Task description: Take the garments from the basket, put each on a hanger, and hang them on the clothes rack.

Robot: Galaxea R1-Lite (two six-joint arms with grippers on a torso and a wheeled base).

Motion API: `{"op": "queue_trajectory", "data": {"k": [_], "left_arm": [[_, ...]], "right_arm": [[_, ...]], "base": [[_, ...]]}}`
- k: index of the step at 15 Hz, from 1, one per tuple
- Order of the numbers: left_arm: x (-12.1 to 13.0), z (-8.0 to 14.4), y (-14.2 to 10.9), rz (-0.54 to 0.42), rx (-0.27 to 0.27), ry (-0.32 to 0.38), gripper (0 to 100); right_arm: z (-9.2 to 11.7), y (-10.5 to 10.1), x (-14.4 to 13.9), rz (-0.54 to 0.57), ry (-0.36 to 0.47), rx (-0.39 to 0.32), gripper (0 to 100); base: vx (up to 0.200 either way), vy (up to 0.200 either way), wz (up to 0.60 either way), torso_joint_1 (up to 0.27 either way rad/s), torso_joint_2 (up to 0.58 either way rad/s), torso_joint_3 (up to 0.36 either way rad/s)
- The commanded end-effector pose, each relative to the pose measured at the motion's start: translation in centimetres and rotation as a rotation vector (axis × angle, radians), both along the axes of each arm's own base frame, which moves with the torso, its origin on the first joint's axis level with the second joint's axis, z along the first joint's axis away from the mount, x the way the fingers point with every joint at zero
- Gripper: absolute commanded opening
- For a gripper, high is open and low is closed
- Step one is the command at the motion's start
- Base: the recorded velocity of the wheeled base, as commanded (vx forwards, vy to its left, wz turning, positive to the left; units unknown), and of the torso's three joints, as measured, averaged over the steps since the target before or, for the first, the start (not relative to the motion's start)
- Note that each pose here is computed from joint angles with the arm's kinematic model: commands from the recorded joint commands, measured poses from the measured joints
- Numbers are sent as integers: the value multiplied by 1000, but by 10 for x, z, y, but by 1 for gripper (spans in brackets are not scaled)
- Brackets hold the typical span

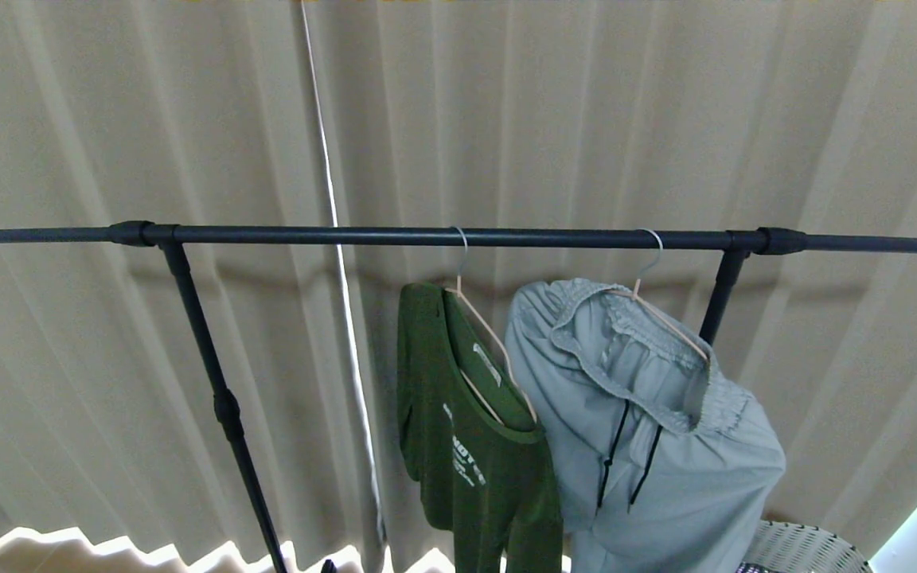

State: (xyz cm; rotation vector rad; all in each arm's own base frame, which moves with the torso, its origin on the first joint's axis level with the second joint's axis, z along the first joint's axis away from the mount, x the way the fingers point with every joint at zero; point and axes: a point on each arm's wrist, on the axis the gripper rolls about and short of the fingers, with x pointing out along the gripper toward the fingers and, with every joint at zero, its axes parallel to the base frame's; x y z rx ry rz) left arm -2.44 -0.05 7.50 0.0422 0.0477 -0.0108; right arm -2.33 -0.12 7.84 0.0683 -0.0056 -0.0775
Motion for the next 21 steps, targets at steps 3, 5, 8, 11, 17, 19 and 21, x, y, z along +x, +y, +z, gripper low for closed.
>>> {"op": "queue_trajectory", "data": {"k": [3, 5, 8, 11, 17, 19, 21], "left_arm": [[0, 0, 0, 1, 0, 0, 100], [0, 0, 0, 1, 0, 0, 100], [0, 0, 0, 1, 0, -2, 100], [0, 0, 0, 1, 0, 0, 100], [0, 0, 0, 1, 0, 0, 100], [0, 0, 0, 1, 0, 0, 100], [0, 0, 0, 1, 0, 0, 100]], "right_arm": [[-3, 2, 1, 82, 11, -56, 100], [-4, 3, 1, 135, 16, -106, 100], [-3, 4, 1, 165, 13, -104, 100], [-3, 4, 1, 164, 13, -92, 100], [-3, 3, 1, 158, 12, -85, 100], [-3, 3, 1, 158, 12, -86, 100], [-3, 3, 1, 159, 12, -88, 100]], "base": [[0, 0, 0, 0, 0, 0], [0, 0, 0, 0, 0, 0], [0, 0, 0, 0, 0, 0], [0, 0, 0, 0, 0, 0], [0, 0, 0, 0, 0, 0], [0, 0, 0, 0, 0, 0], [0, 0, 0, 0, 0, 0]]}}
